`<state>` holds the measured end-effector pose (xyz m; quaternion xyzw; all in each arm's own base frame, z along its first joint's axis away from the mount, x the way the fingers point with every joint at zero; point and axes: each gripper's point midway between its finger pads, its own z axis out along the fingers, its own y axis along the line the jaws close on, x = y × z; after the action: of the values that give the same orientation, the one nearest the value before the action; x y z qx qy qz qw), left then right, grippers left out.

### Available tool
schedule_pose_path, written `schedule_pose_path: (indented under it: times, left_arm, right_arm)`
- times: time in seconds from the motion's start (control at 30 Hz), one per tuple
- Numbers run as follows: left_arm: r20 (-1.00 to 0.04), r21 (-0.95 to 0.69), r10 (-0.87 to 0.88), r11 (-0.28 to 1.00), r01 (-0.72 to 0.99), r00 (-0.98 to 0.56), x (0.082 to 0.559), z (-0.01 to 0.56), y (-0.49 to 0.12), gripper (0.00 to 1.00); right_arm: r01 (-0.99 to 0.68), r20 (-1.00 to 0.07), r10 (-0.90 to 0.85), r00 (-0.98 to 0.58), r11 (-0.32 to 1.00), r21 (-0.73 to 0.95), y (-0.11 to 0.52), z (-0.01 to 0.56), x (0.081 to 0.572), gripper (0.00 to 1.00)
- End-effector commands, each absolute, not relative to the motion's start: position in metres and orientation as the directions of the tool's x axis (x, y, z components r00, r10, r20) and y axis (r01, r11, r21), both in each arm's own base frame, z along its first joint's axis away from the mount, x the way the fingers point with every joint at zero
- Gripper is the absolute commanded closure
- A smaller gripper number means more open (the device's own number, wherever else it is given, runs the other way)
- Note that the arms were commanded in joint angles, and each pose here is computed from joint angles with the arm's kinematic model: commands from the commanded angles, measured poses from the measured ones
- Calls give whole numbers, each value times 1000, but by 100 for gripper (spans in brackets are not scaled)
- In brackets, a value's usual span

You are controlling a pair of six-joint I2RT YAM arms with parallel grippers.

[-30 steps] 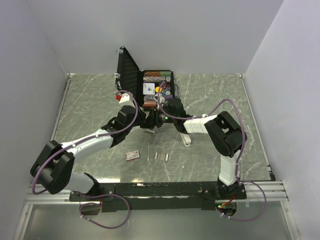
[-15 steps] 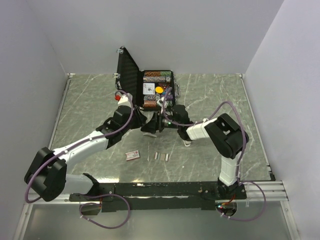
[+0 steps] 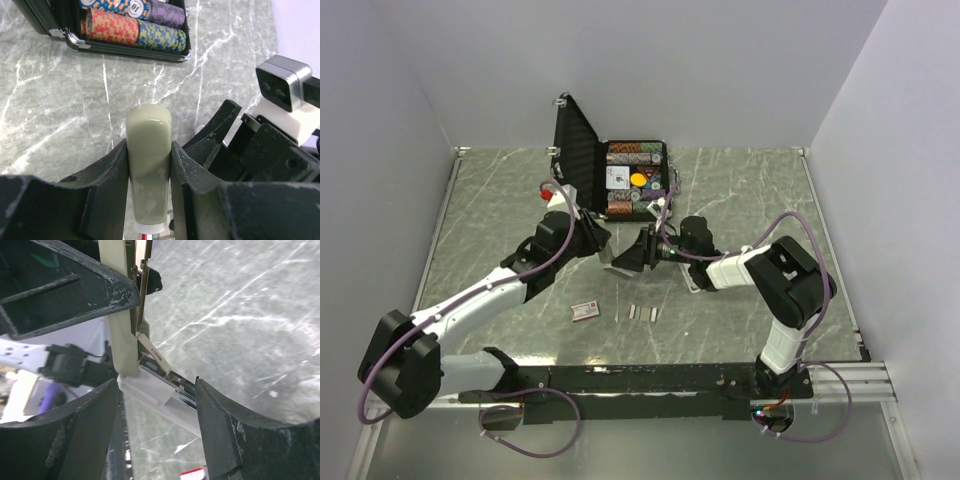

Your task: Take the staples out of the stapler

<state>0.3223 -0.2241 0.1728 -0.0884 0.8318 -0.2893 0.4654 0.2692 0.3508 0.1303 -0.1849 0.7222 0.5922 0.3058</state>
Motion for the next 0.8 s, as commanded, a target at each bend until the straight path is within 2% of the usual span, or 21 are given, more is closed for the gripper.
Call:
schedule_pose_path:
  times: [0.0,0.1,0.17,0.4,0.6,0.67,0.77]
  left_arm:
    - [-749,-608,-488,775,174,-448,329,209,-218,99]
    - [-746,-619,-492,760,196,-450,325,212,-220,99]
    - [-741,-625,-494,755,198,-455,323,212,-221,100]
    - [-727,-651,-508,723,230,-461,318,217,-225,99]
    - [-723,-662,-510,704,256,-467,314,220,-229,99]
    - [-724,-661,-507,704,259,-467,313,222,-229,99]
    - [-728,-657,-499,703,271,-470,308,223,-228,99]
  right_arm:
    - [-654,-656,91,-749,61,754,349,161,245,30]
    - [-652,-650,99,-754,13,758,351,169,242,33]
    - [-650,-647,104,-756,-1,760,352,172,243,37]
    - [-645,-640,121,-758,3,764,356,175,251,68]
    - [-636,-632,144,-761,24,771,357,173,259,75]
    - [-637,-638,159,-753,64,768,353,170,263,82]
    - [-657,-675,194,-712,153,738,343,174,278,100]
